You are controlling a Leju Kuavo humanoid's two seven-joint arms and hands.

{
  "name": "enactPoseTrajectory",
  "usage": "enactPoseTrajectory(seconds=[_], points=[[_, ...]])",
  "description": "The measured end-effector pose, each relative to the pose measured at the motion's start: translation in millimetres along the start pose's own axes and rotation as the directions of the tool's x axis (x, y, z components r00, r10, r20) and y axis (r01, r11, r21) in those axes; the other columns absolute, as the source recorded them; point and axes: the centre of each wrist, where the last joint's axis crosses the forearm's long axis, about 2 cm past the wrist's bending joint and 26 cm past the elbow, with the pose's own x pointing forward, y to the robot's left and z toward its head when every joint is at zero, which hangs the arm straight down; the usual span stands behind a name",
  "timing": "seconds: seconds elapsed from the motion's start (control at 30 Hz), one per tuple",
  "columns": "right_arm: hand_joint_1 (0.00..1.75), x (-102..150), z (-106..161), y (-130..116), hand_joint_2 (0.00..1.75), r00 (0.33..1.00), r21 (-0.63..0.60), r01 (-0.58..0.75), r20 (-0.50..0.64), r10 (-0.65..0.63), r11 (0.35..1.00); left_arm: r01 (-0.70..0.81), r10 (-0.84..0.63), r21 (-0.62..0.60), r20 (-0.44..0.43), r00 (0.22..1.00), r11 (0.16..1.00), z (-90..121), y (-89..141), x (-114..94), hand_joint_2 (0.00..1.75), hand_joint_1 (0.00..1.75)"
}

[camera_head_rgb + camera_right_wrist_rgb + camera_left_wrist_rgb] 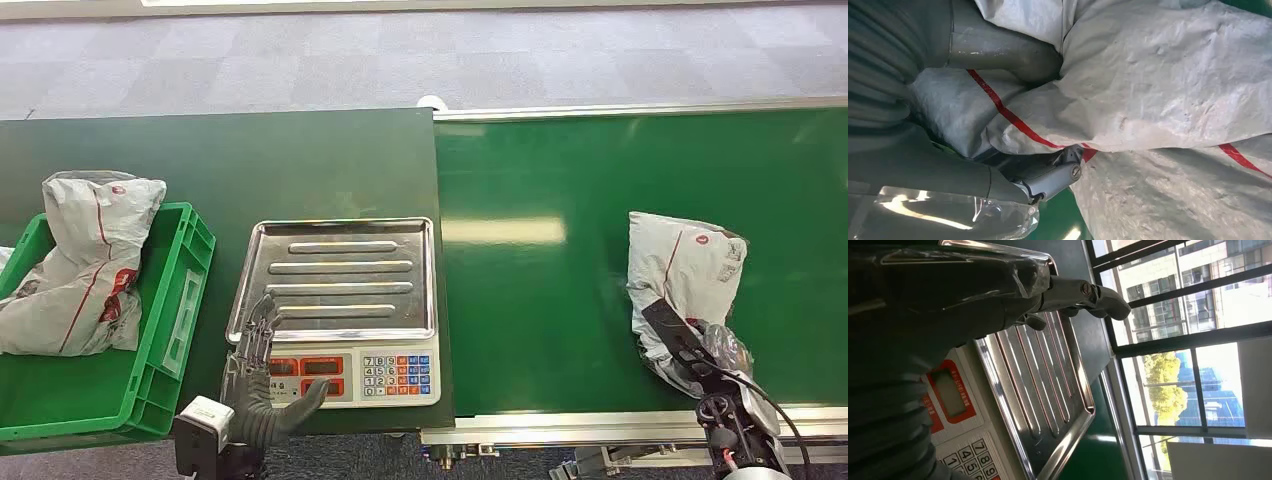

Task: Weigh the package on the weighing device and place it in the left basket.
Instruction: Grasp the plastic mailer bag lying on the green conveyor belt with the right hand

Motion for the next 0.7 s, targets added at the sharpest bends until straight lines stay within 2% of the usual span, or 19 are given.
enactPoseTrajectory(seconds=[0.07, 0.2, 0.33, 0.47, 0.7], points=[[1.75, 2, 1, 0, 1.75, 1.000, -0.043, 0.011, 0.023, -0.010, 0.999, 0.003, -0.003, 0.007, -0.002, 1.000, 1.000, 1, 0, 0, 1.75, 0.00], [1.75, 21, 4, -8, 1.75, 0.988, -0.222, 0.084, 0.144, -0.052, 0.972, 0.013, -0.013, 0.033, 0.000, 1.000, 0.999, 3, 1, 1, 1.75, 0.00], [1.75, 38, 10, -15, 1.75, 0.969, -0.311, 0.132, 0.240, -0.057, 0.941, 0.018, -0.018, 0.043, 0.009, 1.000, 0.999, 4, 2, 2, 1.75, 0.00], [1.75, 56, 24, -20, 1.75, 0.930, -0.417, 0.158, 0.367, 0.007, 0.895, 0.037, -0.039, 0.051, 0.033, 0.999, 0.998, 3, 4, 2, 1.75, 0.00], [1.75, 81, 48, -23, 1.75, 0.855, -0.505, 0.200, 0.509, 0.103, 0.839, 0.075, -0.080, 0.067, 0.069, 0.994, 0.995, 2, 10, 1, 1.75, 0.00]])
